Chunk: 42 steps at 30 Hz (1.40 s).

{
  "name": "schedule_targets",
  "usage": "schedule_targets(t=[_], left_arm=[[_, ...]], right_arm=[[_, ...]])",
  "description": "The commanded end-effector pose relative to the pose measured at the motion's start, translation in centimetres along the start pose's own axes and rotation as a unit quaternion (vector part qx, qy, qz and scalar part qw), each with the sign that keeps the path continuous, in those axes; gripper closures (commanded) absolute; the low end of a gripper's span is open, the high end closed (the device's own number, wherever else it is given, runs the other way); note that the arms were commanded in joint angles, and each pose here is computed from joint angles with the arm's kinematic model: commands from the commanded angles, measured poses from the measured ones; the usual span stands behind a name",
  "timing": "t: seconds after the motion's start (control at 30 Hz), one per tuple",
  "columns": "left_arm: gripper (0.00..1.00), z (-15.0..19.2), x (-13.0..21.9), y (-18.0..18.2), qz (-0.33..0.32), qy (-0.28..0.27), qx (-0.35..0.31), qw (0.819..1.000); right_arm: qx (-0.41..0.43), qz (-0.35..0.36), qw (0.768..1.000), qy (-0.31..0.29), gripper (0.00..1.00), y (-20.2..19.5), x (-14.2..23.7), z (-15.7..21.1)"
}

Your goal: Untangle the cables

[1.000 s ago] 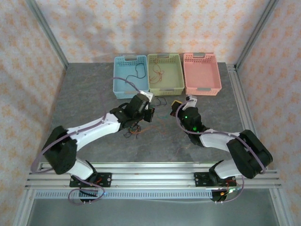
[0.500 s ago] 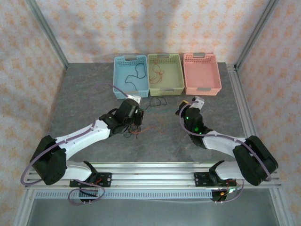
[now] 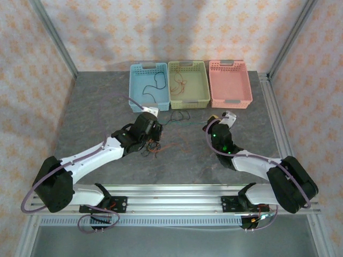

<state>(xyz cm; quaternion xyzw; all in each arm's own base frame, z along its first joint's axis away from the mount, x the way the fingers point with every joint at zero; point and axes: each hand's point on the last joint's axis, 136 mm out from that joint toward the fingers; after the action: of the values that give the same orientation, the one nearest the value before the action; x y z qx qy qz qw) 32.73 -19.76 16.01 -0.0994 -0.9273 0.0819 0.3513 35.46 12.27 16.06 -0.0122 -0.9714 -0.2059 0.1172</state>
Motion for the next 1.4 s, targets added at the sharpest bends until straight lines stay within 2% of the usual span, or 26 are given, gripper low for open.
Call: schedule_targets(t=[0.0, 0.2, 0.23, 0.3, 0.33, 0.4, 0.47, 0.67, 0.8, 0.97, 1.07, 1.37], left_arm=[[1.00, -0.1, 0.8, 3.8, -0.075, -0.013, 0.008, 0.997], [0.99, 0.6, 0.0, 2.1, -0.025, -0.002, 0.015, 1.000], [0.89, 0.6, 0.1, 1.8, -0.018, -0.002, 0.016, 1.000], [0.58, 0.4, 0.4, 1.6, -0.009, -0.006, 0.021, 1.000], [0.46, 0.2, 0.6, 1.5, -0.005, -0.010, 0.023, 1.000], [0.32, -0.3, 1.5, 1.4, 0.004, -0.026, 0.029, 0.999], [0.24, -0.9, 2.4, 1.5, 0.010, -0.044, 0.037, 0.998], [0.20, -2.3, 5.0, 3.3, -0.007, -0.107, 0.065, 0.992], [0.15, -2.9, 6.5, 3.8, 0.000, -0.141, 0.079, 0.987], [0.15, -3.0, 7.0, 2.5, 0.044, -0.146, 0.079, 0.985], [0.15, -3.0, 7.0, 2.3, 0.045, -0.144, 0.077, 0.986], [0.15, -2.9, 6.7, 2.7, 0.027, -0.140, 0.074, 0.987]], right_arm=[[-0.002, 0.065, 0.997, -0.033, 1.00, -3.7, 0.3, -1.2], [-0.008, 0.015, 0.999, -0.042, 1.00, -1.5, 0.7, -2.8], [-0.008, 0.012, 0.999, -0.046, 1.00, -1.2, 0.8, -3.3], [-0.005, 0.013, 0.998, -0.056, 1.00, -0.9, 1.2, -4.7], [-0.005, 0.016, 0.998, -0.061, 1.00, -0.7, 1.4, -5.4], [0.000, 0.029, 0.997, -0.073, 1.00, -0.6, 1.7, -7.1], [0.006, 0.043, 0.995, -0.085, 1.00, -0.3, 1.8, -8.9], [0.005, 0.115, 0.985, -0.125, 1.00, -1.2, 0.4, -14.8], [-0.003, 0.149, 0.982, -0.120, 1.00, -2.4, -2.4, -16.5], [-0.011, 0.165, 0.979, -0.120, 1.00, -2.9, -4.5, -18.2], [-0.013, 0.185, 0.975, -0.125, 1.00, -3.6, -5.6, -19.1], [-0.026, 0.301, 0.932, -0.199, 1.00, -8.1, -8.0, -22.7]])
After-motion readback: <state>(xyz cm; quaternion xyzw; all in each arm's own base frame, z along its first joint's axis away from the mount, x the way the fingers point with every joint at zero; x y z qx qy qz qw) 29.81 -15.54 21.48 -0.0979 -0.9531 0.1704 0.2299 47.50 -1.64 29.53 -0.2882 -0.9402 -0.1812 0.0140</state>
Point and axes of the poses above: each hand's point on the last joint's axis, 136 mm out from that joint toward the fingers, its own x axis back along the fingers, its own y axis along the line the jaws close on, z = x × y, and after that the axes turned 7 degrees about x, right-handed
